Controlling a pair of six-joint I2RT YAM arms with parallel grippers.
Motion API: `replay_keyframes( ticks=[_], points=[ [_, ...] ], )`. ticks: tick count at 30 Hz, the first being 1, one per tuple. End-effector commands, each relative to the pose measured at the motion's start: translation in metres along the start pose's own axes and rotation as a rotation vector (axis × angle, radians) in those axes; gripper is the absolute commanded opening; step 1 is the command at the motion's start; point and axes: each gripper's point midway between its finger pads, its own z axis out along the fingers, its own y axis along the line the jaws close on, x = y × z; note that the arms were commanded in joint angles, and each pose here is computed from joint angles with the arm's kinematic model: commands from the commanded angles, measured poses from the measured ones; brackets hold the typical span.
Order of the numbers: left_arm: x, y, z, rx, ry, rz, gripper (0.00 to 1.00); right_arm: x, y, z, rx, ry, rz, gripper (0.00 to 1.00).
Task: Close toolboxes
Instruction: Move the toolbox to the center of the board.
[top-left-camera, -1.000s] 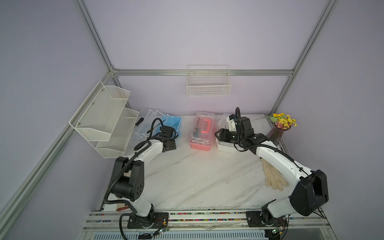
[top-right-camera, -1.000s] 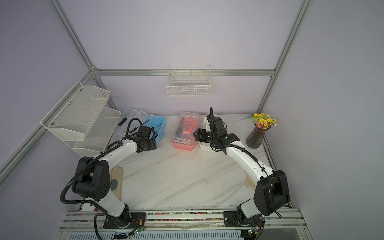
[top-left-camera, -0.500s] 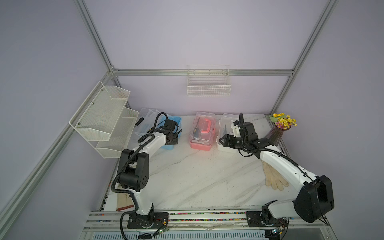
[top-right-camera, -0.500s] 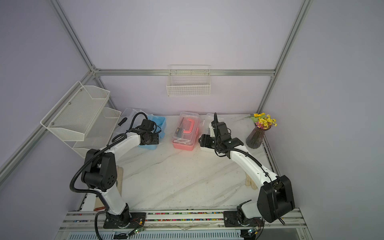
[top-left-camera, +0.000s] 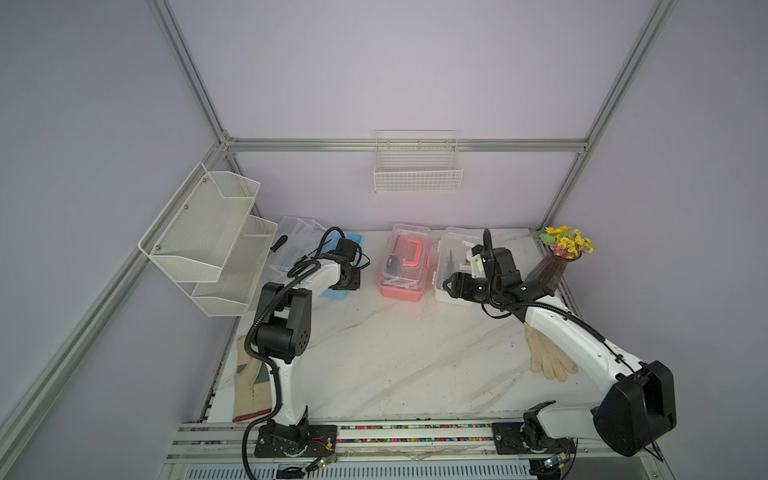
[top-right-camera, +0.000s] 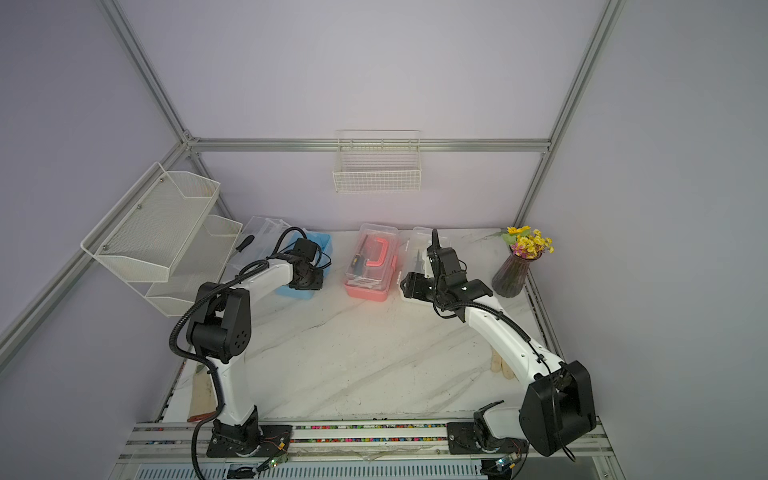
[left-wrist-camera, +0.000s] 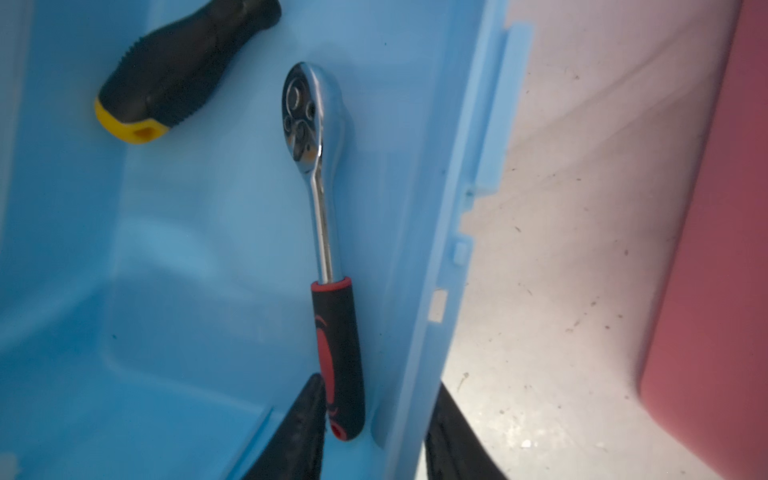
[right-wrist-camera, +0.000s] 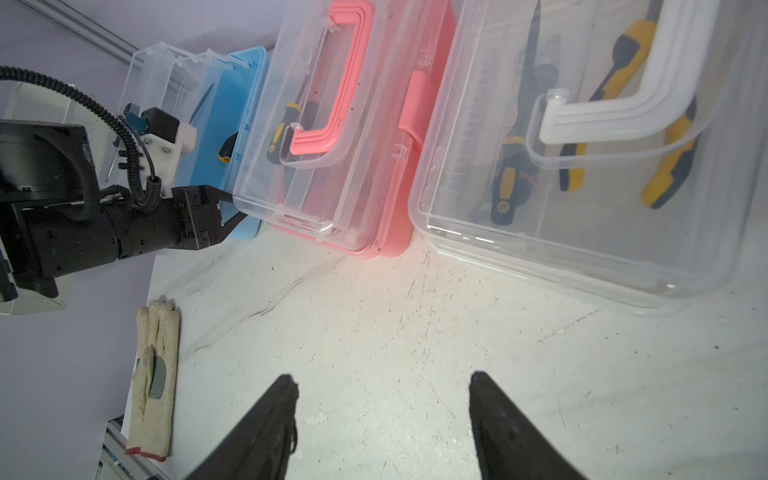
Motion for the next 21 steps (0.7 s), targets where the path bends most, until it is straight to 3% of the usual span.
replay_keyframes(
  ticks=[1, 5, 13, 21],
  points=[
    [-0.002, -0.004, -0.017, 0.051, -0.017, -0.036, 0.29, 0.006, -0.007, -0.006, 0.021, 0.002, -0.003, 0.68],
    [0.021, -0.001, -0.019, 0.042, 0.025, -0.057, 0.21, 0.010, -0.010, -0.004, 0.025, 0.013, -0.008, 0.68],
    [0.074, -0.001, -0.033, 0.004, 0.105, -0.120, 0.18, 0.016, -0.012, -0.003, 0.019, 0.025, -0.007, 0.68],
    [0.128, -0.028, -0.055, 0.024, 0.136, -0.139, 0.13, 0.023, -0.011, -0.001, 0.002, 0.045, -0.003, 0.68]
  ],
)
